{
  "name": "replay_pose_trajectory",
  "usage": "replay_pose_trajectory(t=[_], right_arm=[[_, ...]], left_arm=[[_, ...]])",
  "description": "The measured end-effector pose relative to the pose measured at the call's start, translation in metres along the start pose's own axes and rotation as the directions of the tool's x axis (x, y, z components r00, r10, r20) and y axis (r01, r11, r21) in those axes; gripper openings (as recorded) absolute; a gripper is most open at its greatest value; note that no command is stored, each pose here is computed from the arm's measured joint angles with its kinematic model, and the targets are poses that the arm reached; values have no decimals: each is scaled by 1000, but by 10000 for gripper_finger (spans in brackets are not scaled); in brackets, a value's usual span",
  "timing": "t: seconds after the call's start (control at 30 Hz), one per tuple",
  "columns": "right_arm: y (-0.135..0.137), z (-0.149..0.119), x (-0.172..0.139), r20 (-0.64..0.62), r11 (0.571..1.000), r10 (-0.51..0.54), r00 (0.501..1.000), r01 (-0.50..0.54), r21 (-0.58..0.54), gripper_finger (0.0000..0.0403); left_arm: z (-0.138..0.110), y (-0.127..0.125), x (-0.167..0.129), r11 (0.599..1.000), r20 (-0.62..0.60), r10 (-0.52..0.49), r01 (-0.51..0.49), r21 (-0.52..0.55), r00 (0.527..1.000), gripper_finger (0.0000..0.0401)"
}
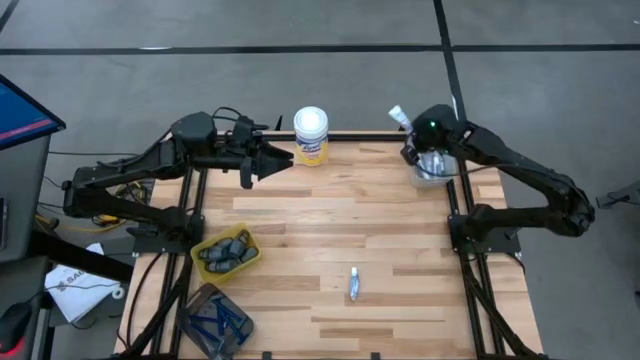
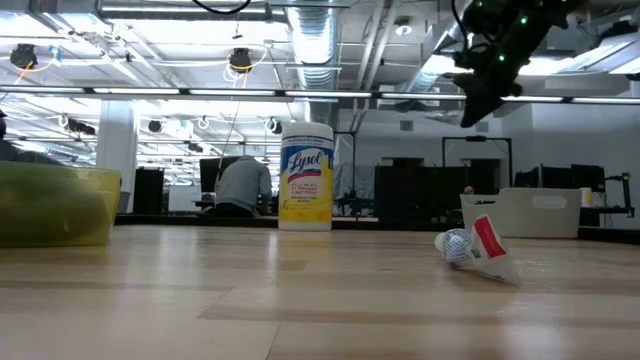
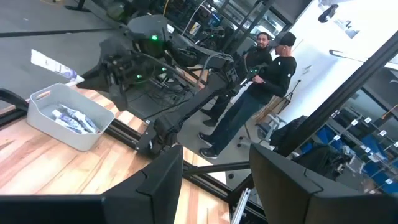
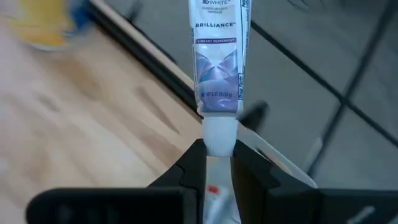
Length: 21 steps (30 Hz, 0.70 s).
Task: Pick & Place Travel size toiletries
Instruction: Put the white toothpaste into the gray bin
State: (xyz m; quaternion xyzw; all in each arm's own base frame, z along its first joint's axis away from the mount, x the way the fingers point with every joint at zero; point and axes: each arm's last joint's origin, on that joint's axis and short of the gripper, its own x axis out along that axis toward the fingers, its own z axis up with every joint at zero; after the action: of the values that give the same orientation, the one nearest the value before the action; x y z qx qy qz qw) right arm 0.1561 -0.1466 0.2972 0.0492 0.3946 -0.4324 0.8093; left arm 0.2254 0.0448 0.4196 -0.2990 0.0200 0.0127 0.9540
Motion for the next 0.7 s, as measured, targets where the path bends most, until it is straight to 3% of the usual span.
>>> replay_pose_trajectory(t=[0.4, 0.7], right_arm=[[-32, -20, 9, -219, 953, -219, 951, 256, 160, 49], [-31, -24, 11, -265, 958, -205, 942, 249, 143, 49]], left_arm=[[0, 0, 0, 999, -1, 1, -1, 42, 1000, 182], [0, 0, 0, 998, -2, 1, -1, 70, 1000, 182]])
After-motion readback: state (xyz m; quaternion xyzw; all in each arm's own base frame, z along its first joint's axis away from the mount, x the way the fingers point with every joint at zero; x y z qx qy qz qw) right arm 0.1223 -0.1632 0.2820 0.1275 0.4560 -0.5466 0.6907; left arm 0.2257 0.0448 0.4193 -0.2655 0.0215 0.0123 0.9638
